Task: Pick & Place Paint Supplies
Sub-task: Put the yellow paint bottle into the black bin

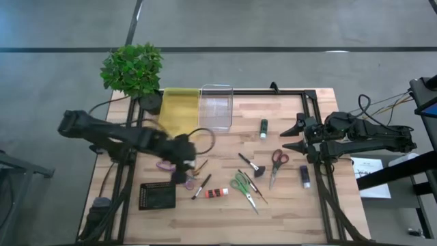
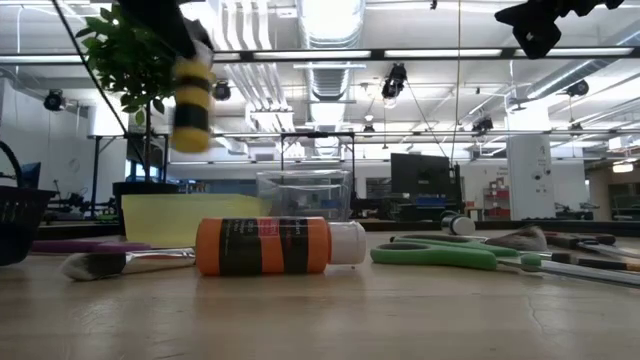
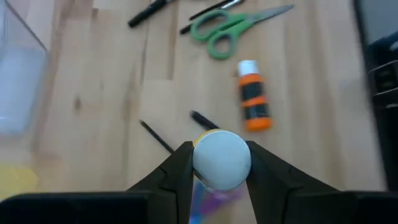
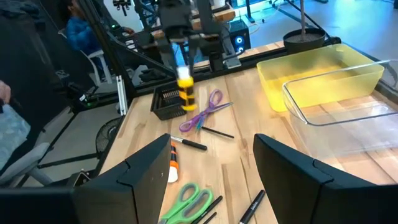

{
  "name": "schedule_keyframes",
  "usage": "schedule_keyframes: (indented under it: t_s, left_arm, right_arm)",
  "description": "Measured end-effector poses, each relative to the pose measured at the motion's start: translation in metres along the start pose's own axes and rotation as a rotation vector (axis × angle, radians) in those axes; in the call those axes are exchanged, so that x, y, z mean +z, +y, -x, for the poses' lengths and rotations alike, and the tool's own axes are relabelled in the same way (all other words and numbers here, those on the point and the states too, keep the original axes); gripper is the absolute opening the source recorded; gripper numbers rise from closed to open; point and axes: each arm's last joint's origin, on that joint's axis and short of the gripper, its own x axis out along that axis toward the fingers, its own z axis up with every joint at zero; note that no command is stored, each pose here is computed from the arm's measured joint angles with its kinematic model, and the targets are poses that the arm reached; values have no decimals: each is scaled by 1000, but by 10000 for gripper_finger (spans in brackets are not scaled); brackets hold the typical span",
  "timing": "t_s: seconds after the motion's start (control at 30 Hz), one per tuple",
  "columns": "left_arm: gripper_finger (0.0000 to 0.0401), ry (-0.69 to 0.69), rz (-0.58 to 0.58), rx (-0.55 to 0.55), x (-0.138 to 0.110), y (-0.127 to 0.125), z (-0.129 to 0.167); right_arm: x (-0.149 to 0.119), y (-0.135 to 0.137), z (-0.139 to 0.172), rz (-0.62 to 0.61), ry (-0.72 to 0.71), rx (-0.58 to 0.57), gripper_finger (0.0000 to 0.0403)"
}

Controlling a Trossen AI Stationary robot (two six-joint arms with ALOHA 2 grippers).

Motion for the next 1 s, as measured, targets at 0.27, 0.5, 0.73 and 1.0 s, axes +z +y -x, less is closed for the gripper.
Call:
schedule_keyframes:
  t_s: [0.27, 0.5, 0.73, 1.0]
  left_arm:
    - [116, -104, 114, 12, -62, -51, 27]
    - [116, -88, 176, 53, -99, -76, 27]
    - [116, -27, 194, 130, -115, -79, 22]
    - [116, 12, 200, 170, -121, -82, 9]
  right_arm:
    - [1, 0, 0, -4, -6, 2, 228]
    - [3, 1, 0, -21, -35, 6, 228]
    - [5, 1, 0, -27, -52, 11, 228]
    - [5, 1, 0, -33, -50, 11, 228]
